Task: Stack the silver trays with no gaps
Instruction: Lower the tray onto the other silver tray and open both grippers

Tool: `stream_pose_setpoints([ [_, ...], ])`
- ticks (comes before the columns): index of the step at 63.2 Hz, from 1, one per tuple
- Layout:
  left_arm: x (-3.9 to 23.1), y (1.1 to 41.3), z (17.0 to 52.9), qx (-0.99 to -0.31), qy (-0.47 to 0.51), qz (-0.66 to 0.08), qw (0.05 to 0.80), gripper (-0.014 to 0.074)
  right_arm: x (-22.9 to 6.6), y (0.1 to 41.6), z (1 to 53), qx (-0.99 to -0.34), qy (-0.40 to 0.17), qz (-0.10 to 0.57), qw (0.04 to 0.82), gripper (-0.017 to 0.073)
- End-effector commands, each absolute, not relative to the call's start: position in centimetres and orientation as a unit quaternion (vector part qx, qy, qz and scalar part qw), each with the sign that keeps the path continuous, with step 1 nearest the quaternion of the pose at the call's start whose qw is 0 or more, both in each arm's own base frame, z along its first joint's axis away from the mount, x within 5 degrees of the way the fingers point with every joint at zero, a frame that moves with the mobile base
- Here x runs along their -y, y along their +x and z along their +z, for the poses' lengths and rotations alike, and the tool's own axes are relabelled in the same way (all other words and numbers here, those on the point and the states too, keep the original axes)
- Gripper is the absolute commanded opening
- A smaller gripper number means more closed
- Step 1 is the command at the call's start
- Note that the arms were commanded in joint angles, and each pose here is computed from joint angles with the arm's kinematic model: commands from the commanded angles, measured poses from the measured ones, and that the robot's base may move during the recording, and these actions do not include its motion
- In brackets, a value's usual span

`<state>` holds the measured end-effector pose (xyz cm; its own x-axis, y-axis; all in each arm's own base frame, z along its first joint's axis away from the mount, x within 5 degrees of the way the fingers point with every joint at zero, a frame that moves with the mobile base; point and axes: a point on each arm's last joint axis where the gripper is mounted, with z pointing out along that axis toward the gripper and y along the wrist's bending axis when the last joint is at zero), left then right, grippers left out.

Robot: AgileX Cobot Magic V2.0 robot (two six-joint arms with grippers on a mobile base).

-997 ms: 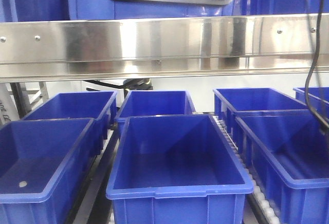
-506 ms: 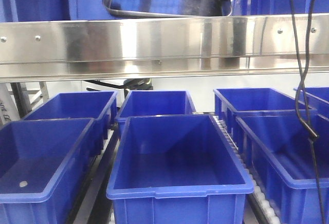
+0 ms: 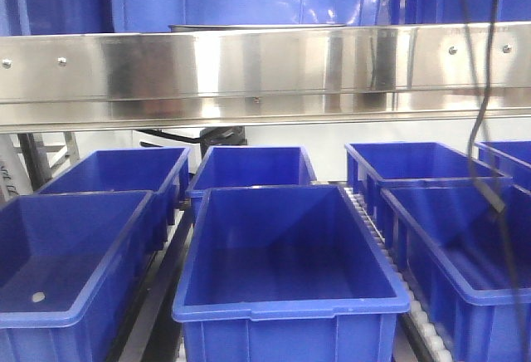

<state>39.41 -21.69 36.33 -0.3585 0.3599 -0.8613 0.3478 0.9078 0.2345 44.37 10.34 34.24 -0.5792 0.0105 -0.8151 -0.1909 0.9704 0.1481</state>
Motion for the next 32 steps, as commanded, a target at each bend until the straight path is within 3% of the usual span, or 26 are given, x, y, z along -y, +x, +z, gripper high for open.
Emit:
stream_pose_setpoints([
  [1,20.5,37.7,40.2,-0.801,0.202,-0.007,0.563,0.0303,-9.8,42.7,38.2,-0.856,-0.053,0.114,0.502,0.0230],
  [8,19.0,35.3,43.9,-0.782,0.188,-0.016,0.595,0.0174,-9.4,40.6,41.2,-0.841,-0.055,0.117,0.526,0.0104],
  [14,17.1,32.5,47.5,-0.765,0.169,-0.023,0.621,-0.0038,-8.8,38.1,44.5,-0.820,-0.059,0.120,0.556,-0.0030],
  [18,15.7,30.5,49.6,-0.756,0.156,-0.029,0.636,-0.0006,-8.4,36.2,46.4,-0.808,-0.066,0.118,0.574,-0.0095],
  [32,11.1,22.9,53.8,-0.708,0.139,-0.047,0.691,0.0001,-6.9,29.2,50.3,-0.764,-0.084,0.107,0.630,-0.0079],
])
